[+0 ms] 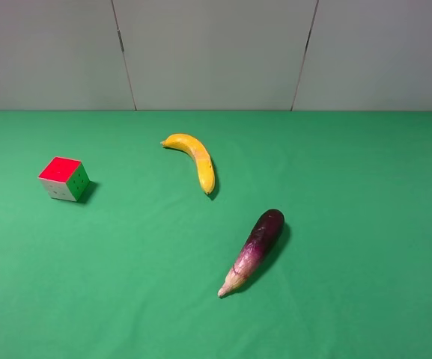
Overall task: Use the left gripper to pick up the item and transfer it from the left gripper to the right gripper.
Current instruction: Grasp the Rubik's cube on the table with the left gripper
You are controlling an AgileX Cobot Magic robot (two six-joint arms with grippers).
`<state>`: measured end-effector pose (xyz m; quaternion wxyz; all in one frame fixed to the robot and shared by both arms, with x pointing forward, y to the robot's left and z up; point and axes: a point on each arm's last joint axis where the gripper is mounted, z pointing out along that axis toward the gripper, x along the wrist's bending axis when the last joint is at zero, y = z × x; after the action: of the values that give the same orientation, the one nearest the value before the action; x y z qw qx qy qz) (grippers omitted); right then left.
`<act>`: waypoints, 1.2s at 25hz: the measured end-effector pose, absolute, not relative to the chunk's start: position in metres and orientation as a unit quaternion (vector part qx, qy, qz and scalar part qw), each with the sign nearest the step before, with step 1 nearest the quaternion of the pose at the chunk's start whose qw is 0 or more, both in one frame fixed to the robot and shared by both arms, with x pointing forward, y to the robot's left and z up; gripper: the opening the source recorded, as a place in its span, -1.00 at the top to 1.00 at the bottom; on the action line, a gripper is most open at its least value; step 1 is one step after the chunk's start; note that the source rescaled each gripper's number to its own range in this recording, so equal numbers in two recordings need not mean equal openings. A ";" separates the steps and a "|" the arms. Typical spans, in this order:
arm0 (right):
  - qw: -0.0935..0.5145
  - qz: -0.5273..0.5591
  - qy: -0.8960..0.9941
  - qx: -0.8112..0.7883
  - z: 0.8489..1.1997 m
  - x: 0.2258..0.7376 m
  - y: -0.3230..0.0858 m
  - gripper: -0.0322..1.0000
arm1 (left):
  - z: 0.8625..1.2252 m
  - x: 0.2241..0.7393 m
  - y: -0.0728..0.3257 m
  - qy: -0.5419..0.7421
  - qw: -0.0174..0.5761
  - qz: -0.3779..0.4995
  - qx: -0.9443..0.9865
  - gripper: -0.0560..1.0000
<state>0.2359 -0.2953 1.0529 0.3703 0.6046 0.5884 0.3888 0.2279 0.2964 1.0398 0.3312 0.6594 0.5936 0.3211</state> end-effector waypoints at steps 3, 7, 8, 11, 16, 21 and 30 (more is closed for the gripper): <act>0.370 0.389 0.588 0.605 1.053 0.236 -0.295 -0.99 | 1.040 0.228 0.296 0.594 0.331 0.321 0.659 -0.81; 0.370 0.389 0.588 0.605 1.053 0.236 -0.295 -0.99 | 1.040 0.228 0.296 0.594 0.331 0.321 0.659 -0.81; 0.370 0.389 0.588 0.605 1.053 0.236 -0.295 -0.99 | 1.040 0.228 0.296 0.594 0.331 0.321 0.659 -0.81; 0.370 0.389 0.588 0.605 1.053 0.236 -0.295 -0.99 | 1.040 0.228 0.296 0.594 0.331 0.321 0.659 -0.81; 0.370 0.389 0.588 0.605 1.053 0.236 -0.295 -0.99 | 1.040 0.228 0.296 0.594 0.331 0.321 0.659 -0.81; 0.370 0.389 0.588 0.605 1.053 0.236 -0.295 -0.99 | 1.040 0.228 0.296 0.594 0.331 0.322 0.659 -0.81; 0.370 0.389 0.588 0.605 1.053 0.236 -0.295 -0.99 | 1.067 0.252 0.300 0.624 0.273 0.280 0.676 -0.81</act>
<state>0.2359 -0.2953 1.0529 0.3703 0.6046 0.5884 0.3888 0.2517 0.2996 1.0667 0.2733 0.6763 0.6242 0.2799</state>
